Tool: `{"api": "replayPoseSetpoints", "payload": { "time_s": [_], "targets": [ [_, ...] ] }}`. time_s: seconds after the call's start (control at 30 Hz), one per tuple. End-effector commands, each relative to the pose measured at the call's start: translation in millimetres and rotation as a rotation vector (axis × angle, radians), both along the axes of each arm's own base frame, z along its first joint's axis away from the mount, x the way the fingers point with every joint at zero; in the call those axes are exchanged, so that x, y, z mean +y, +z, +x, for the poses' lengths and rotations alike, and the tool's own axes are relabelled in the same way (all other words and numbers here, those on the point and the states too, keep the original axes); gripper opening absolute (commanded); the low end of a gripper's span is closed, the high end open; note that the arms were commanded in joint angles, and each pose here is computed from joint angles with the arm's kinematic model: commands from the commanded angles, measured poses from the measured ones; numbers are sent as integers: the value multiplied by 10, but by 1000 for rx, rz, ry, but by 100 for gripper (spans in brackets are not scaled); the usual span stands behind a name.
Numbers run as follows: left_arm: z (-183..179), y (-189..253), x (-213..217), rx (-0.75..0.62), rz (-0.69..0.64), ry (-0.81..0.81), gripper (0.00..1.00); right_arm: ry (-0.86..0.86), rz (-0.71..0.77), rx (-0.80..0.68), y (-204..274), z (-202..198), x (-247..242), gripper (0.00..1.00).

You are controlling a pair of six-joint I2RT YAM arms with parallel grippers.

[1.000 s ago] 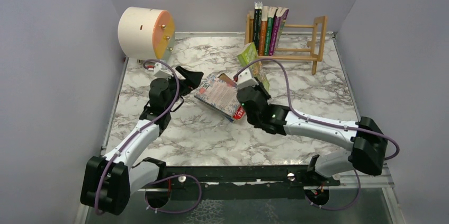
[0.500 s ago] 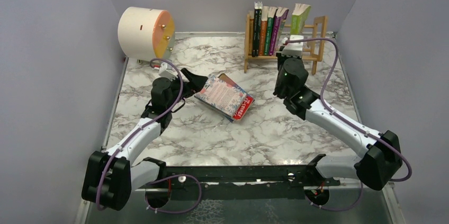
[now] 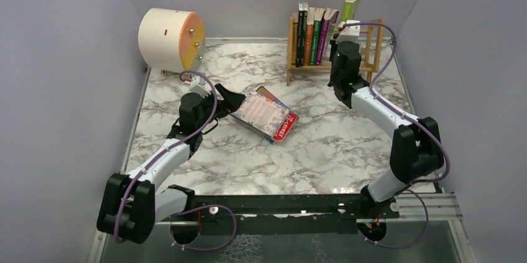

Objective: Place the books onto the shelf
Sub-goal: Place the book on the shelf.

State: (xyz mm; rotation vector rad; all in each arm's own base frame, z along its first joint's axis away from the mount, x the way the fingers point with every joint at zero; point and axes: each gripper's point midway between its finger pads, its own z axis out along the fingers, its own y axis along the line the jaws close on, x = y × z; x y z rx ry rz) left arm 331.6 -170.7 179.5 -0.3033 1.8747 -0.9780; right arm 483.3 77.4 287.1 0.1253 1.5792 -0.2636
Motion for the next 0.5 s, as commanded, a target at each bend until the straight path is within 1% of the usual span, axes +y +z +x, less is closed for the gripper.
{"api": "replayPoseSetpoints", "payload": {
  "time_s": [0.0, 0.2, 0.33, 0.47],
  "targets": [
    [-3, -5, -32, -23, 0, -29, 74, 72, 76, -128, 340, 315, 52, 1],
    [12, -55, -31, -14, 0, -26, 74, 114, 61, -75, -3, 657, 63, 1],
    [7, -49, -28, -17, 0, -24, 74, 136, 57, -75, -181, 831, 86, 1],
    [11, -46, -16, -20, 2, -16, 74, 175, 11, -73, -367, 987, 157, 1]
  ]
}}
